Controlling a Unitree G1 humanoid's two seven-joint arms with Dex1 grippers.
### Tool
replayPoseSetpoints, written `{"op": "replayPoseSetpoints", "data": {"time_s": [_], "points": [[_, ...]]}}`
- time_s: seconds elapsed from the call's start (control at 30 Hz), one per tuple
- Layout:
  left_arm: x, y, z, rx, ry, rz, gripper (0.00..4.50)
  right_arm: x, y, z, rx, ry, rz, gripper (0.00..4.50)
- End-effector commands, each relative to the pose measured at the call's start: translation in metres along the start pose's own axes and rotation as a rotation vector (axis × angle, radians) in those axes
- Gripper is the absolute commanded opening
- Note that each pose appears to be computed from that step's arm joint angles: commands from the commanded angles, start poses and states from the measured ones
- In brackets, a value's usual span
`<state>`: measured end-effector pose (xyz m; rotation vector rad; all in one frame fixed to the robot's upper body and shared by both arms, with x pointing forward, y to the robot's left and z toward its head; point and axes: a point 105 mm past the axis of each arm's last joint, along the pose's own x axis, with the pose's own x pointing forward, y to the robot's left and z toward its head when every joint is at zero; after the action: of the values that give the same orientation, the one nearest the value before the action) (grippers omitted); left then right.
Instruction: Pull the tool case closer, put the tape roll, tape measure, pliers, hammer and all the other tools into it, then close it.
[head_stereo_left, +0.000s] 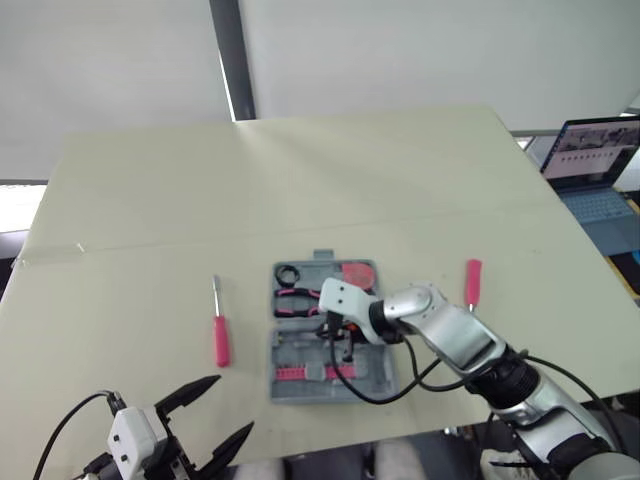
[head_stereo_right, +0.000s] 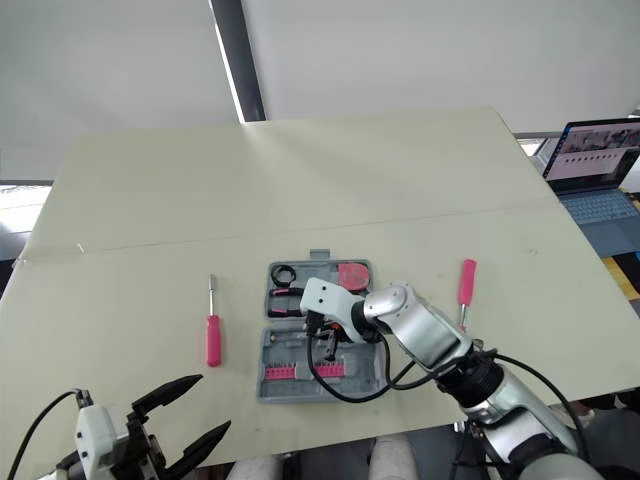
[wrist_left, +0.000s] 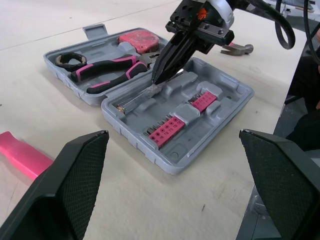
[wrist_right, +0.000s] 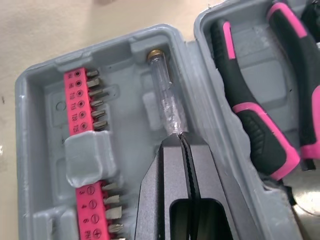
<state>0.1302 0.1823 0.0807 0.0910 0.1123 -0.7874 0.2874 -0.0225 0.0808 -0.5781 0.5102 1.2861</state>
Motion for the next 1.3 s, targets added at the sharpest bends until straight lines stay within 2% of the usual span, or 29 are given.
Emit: {"op": "replayPoseSetpoints", "data": {"time_s": [0.03,0.6,1.3], "points": [[-0.002,-0.003,0.005,0.015,-0.008,0.000,4.50,0.002,-0.002,0.005,-0.027,-0.010,-0.019,0.03],[-0.001,-0.002,0.007,0.018,-0.004,0.008,4.50,0.007,0.002,-0.024,-0.049,0.110,-0.012,0.03],[-0.003,-0.002,0.010,0.021,0.005,0.017,4.50,0.016,0.016,-0.051,0.059,0.202,0.053,0.03]]}}
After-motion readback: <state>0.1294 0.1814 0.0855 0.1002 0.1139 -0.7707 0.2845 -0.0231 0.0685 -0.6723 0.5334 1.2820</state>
